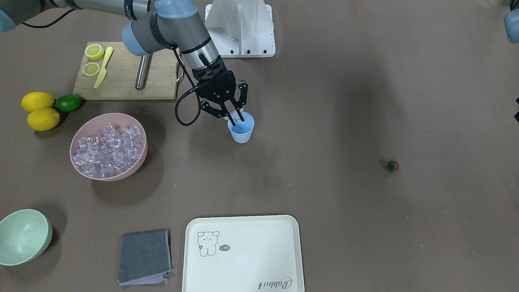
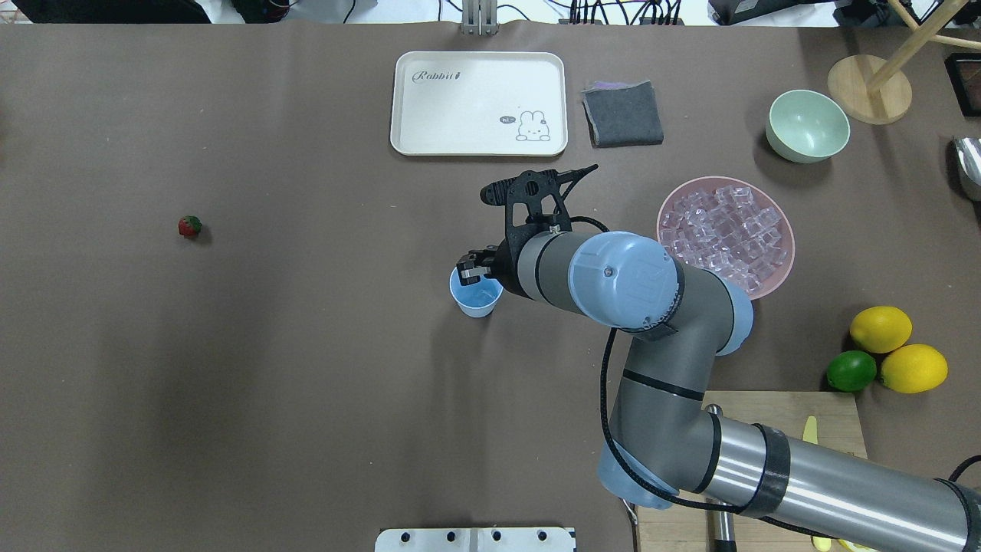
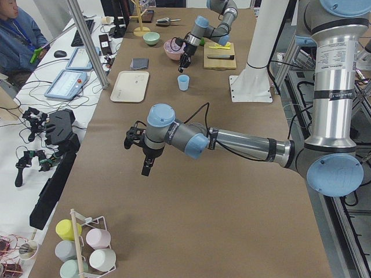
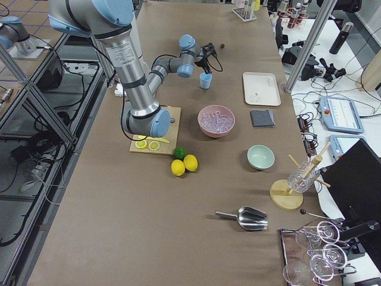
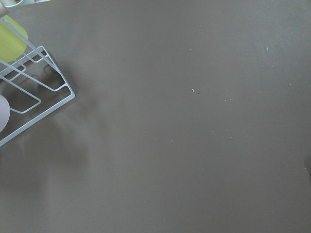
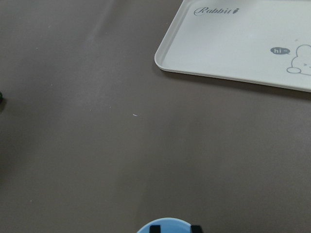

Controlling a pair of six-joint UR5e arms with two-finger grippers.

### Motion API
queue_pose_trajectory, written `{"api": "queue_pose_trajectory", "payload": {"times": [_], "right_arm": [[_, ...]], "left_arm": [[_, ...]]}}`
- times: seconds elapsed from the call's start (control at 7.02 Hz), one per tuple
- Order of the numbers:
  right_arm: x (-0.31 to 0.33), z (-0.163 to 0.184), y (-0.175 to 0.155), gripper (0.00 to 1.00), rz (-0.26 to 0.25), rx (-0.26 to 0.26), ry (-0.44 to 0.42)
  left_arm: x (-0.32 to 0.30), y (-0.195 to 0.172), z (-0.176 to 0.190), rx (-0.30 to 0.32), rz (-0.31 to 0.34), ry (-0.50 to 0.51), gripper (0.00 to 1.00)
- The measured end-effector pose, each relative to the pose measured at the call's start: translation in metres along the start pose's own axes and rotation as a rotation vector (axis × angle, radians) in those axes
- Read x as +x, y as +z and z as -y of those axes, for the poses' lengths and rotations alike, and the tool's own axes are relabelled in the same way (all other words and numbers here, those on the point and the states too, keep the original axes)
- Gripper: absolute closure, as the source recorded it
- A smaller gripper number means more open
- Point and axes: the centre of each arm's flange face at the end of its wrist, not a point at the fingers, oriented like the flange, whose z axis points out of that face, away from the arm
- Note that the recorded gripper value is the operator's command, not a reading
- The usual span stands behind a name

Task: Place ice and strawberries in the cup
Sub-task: 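Open the right gripper to drop the ice cube into the cup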

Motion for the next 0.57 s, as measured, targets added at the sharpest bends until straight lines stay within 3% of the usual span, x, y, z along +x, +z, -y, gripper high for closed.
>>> {"api": "queue_pose_trajectory", "payload": {"times": [0.43,0.57], "right_arm": [[-0.0071,0.0024,0.0067,0.99,-0.001,-0.002,-0.001],[-0.0094,0.0029,0.0085,0.9,0.0,-0.003,-0.002]], "left_arm": [[-0.0015,0.0012,-0.0016,-0.003,0.001,-0.003,0.02],[-0.0016,0.0012,-0.0016,-0.003,0.002,-0.003,0.02]]}}
